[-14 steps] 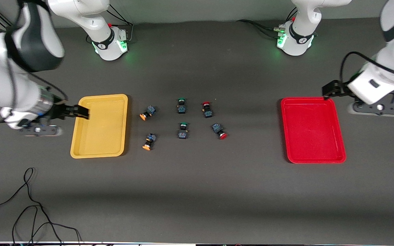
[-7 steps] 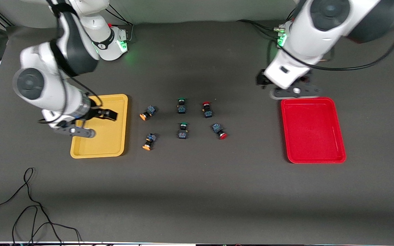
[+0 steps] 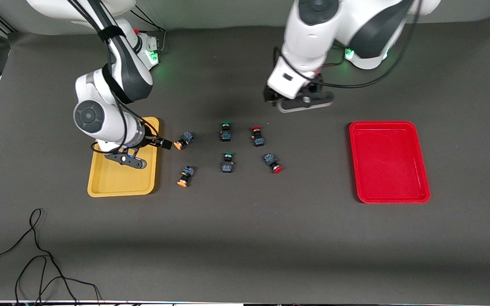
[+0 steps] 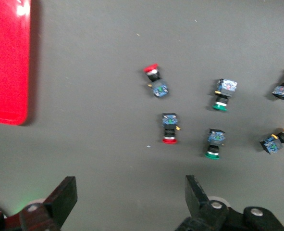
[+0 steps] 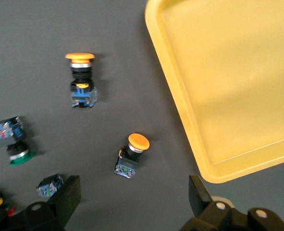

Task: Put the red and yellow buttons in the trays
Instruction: 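Move both grippers from rest toward the orange and red buttons, then close both grippers on the orange and red buttons, then carry the orange and red buttons to the yellow and red trays, then open both grippers to drop the buttons into the trays, then move both grippers to the second orange and red buttons, then close both grippers on the second orange and red buttons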

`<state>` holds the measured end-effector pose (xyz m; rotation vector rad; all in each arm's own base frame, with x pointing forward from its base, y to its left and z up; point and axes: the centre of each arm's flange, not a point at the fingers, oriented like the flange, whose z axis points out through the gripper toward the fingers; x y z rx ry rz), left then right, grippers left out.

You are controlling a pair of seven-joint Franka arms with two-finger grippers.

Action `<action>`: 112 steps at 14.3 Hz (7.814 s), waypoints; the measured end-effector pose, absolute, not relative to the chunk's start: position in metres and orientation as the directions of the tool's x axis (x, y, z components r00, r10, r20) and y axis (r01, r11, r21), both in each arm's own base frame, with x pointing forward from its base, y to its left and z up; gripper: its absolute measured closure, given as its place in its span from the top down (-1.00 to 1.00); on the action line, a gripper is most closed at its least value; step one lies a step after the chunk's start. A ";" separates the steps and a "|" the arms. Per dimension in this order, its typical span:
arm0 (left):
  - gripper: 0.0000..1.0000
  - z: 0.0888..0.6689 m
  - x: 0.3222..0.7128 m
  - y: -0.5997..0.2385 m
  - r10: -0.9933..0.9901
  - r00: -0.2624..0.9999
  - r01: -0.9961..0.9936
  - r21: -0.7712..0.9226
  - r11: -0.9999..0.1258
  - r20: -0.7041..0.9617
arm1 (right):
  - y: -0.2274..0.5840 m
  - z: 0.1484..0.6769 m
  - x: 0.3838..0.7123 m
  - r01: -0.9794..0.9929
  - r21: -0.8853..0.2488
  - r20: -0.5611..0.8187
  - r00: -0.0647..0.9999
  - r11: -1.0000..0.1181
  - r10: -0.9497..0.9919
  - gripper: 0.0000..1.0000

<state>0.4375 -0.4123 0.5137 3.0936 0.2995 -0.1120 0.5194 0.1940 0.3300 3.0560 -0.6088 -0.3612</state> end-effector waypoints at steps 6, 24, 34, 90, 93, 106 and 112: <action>1.00 0.390 0.426 -0.448 0.225 0.974 0.225 0.025 -0.974 -0.017 | 0.211 0.260 0.485 -0.458 0.073 -0.195 0.865 -0.886 -0.463 1.00; 0.97 0.185 0.440 -0.474 0.317 0.948 0.316 0.033 -0.948 0.019 | 0.242 0.181 0.462 -0.531 0.135 -0.191 0.815 -0.837 -0.548 0.74; 0.03 0.177 0.420 -0.482 0.159 0.987 0.158 -0.043 -0.986 -0.010 | 0.244 0.178 0.458 -0.525 0.142 -0.195 0.816 -0.839 -0.543 0.23; 1.00 0.396 0.549 -0.382 0.326 0.944 0.330 0.076 -0.941 -0.054 | 0.185 0.344 0.593 -0.351 -0.020 -0.086 0.934 -0.936 -0.348 1.00; 1.00 0.337 0.543 -0.418 0.387 0.922 0.387 0.046 -0.921 -0.011 | 0.225 0.302 0.601 -0.338 -0.003 -0.086 0.938 -0.941 -0.336 1.00; 0.81 0.175 0.531 -0.438 0.405 0.914 0.404 -0.016 -0.914 -0.018 | 0.260 0.182 0.579 -0.387 0.039 -0.058 0.919 -0.921 -0.389 0.49; -0.34 0.181 0.535 -0.443 0.405 0.914 0.405 -0.003 -0.914 -0.006 | 0.263 0.180 0.576 -0.413 0.017 -0.078 0.907 -0.911 -0.413 -0.35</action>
